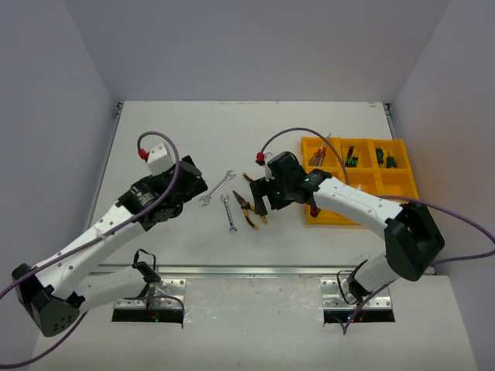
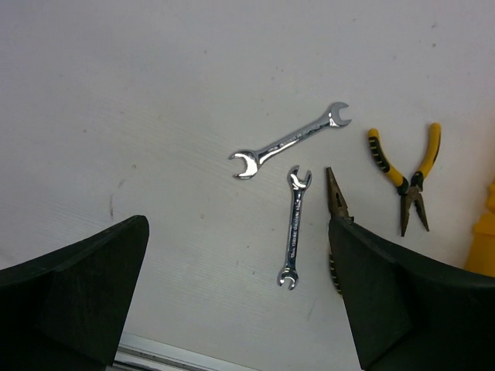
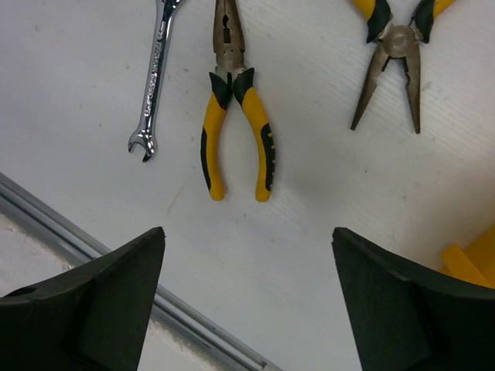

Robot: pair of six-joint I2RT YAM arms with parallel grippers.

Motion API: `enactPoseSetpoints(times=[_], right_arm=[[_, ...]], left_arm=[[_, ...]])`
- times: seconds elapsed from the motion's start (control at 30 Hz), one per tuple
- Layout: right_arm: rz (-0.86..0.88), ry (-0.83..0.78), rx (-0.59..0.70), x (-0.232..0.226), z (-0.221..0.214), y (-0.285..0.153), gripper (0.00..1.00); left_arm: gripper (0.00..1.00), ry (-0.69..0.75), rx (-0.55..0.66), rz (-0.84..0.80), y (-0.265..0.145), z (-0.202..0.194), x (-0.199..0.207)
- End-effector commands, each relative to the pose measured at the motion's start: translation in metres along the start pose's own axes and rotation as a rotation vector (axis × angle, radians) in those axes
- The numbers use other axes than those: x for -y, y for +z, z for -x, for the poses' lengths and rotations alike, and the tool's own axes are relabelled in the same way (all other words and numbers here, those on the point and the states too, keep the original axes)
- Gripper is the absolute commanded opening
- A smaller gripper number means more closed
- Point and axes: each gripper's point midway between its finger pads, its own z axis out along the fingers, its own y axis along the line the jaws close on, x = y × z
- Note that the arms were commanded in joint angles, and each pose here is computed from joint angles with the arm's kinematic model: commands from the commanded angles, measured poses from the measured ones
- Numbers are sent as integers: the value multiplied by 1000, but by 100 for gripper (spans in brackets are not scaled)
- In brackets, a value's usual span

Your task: Sort the tools into containers

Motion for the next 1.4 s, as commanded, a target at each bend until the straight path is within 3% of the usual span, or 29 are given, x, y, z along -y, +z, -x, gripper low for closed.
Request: enactPoseSetpoints(times=[0.0, 0.1, 0.27, 0.4, 0.83, 1.13, 1.37], right_arm=[[-40, 16, 97, -29, 40, 16, 75], [-68, 21, 74, -46, 47, 42, 64], [-140, -16, -16, -61, 47, 82, 61], [-161, -13, -64, -66, 38, 111, 59], [-268, -39, -201, -69, 11, 163, 28], [-320, -21, -271, -56, -16, 154, 34], [-305, -69, -396, -56, -37, 146, 34]], left_arm=[[100, 72, 108, -49, -27, 38, -14], [100, 135, 149, -89, -35, 46, -19], [100, 118, 185, -22, -23, 34, -43], [100, 144, 178, -94, -22, 28, -33], [100, 129, 191, -147, -28, 30, -30], [100, 125, 199, -170, -31, 32, -29], [100, 109, 211, -183, -35, 35, -31]])
